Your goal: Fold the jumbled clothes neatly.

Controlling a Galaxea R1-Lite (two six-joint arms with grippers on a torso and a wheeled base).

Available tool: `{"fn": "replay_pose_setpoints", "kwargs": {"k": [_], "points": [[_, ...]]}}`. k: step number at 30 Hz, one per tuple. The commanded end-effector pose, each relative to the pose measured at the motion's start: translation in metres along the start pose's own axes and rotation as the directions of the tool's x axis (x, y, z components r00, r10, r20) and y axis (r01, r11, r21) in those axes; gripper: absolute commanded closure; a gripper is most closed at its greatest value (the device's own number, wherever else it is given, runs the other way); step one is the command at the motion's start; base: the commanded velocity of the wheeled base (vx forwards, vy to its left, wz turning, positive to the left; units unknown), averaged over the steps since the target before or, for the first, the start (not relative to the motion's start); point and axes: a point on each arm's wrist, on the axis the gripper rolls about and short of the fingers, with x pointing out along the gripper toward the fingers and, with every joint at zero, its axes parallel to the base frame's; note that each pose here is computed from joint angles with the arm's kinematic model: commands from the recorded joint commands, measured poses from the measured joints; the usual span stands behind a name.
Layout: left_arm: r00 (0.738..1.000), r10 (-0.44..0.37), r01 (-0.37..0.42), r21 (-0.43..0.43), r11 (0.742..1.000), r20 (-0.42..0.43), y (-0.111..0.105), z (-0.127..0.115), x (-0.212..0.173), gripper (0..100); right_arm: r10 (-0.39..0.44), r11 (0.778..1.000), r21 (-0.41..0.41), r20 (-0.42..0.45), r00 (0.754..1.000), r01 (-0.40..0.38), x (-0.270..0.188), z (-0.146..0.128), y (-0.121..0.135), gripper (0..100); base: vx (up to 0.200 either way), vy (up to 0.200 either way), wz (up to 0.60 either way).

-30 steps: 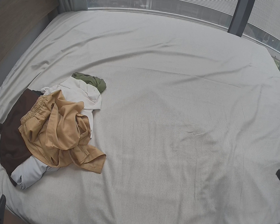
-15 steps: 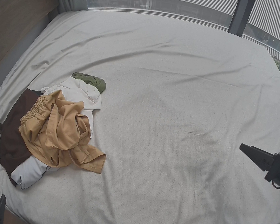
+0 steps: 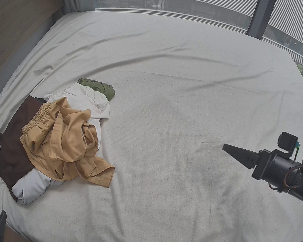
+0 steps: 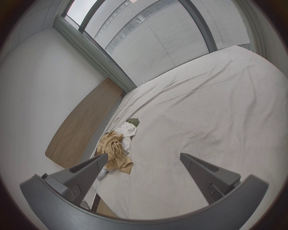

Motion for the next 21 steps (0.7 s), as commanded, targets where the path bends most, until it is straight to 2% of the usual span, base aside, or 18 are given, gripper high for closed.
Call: {"fn": "replay_pose_setpoints", "kwargs": {"k": [1,16,21], "points": [[1.0,0.0,0.0,0.0,1.0,-0.001,0.0,-0.005,0.0,0,0.032,0.999,-0.002,-0.073,0.997,-0.032,0.037,-0.013,0.005,0,0.0,0.0,0.0],[1.0,-0.001,0.001,0.0,1.0,-0.001,0.0,-0.005,0.0,0,0.105,0.994,-0.012,-0.179,0.978,-0.109,0.091,-0.037,0.028,0,0.0,0.0,0.0],[1.0,-0.001,0.001,-0.002,1.0,-0.001,0.0,-0.005,0.0,0,0.131,0.991,-0.002,-0.246,0.96,-0.136,0.111,-0.06,0.038,0,0.0,0.0,0.0]]}}
